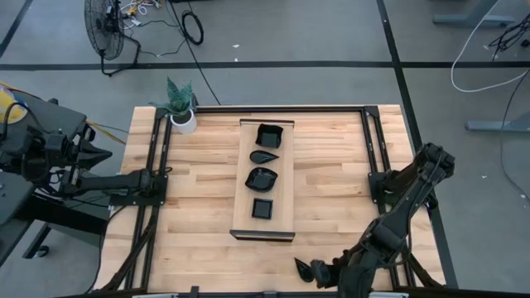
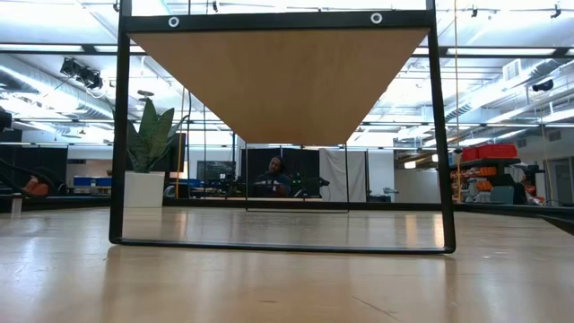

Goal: Pick & Place Mini shaped plates
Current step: Stack the drop shaped plate on top of the drop shaped plate

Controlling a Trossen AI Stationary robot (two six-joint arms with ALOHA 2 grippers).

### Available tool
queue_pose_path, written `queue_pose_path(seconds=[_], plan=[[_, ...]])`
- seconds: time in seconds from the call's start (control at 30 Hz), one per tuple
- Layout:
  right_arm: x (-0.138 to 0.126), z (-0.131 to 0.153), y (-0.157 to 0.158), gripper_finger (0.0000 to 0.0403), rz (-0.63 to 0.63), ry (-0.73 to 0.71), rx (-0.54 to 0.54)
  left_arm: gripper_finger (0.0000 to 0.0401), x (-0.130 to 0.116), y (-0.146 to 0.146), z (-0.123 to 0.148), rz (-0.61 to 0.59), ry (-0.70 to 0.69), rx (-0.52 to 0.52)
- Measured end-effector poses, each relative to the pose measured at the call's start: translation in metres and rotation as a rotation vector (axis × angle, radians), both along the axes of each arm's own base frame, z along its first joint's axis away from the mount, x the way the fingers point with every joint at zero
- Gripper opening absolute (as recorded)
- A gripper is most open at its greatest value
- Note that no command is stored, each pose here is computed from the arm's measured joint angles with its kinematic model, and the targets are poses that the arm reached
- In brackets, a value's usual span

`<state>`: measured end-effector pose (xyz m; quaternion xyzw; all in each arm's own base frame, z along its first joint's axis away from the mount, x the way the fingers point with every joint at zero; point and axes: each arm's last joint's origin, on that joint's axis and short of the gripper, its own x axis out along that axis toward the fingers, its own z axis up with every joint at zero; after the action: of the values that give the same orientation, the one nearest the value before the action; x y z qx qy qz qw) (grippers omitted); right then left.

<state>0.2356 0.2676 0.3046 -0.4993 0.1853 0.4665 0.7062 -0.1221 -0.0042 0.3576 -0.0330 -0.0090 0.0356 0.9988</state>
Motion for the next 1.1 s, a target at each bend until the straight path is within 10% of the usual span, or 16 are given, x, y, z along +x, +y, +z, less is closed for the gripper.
queue_pose_path(seconds=[0.33,1.1], plan=[[0.021,-0.022,0.021,0.0118,0.303,-0.157,-0.243,0.0014,0.000,0.000,0.000,0.000,0.000,-0.001],[0.062,-0.113,0.020,0.0118,0.281,0.042,-0.447,0.0014,0.000,0.000,0.000,0.000,-0.001,-0.001]])
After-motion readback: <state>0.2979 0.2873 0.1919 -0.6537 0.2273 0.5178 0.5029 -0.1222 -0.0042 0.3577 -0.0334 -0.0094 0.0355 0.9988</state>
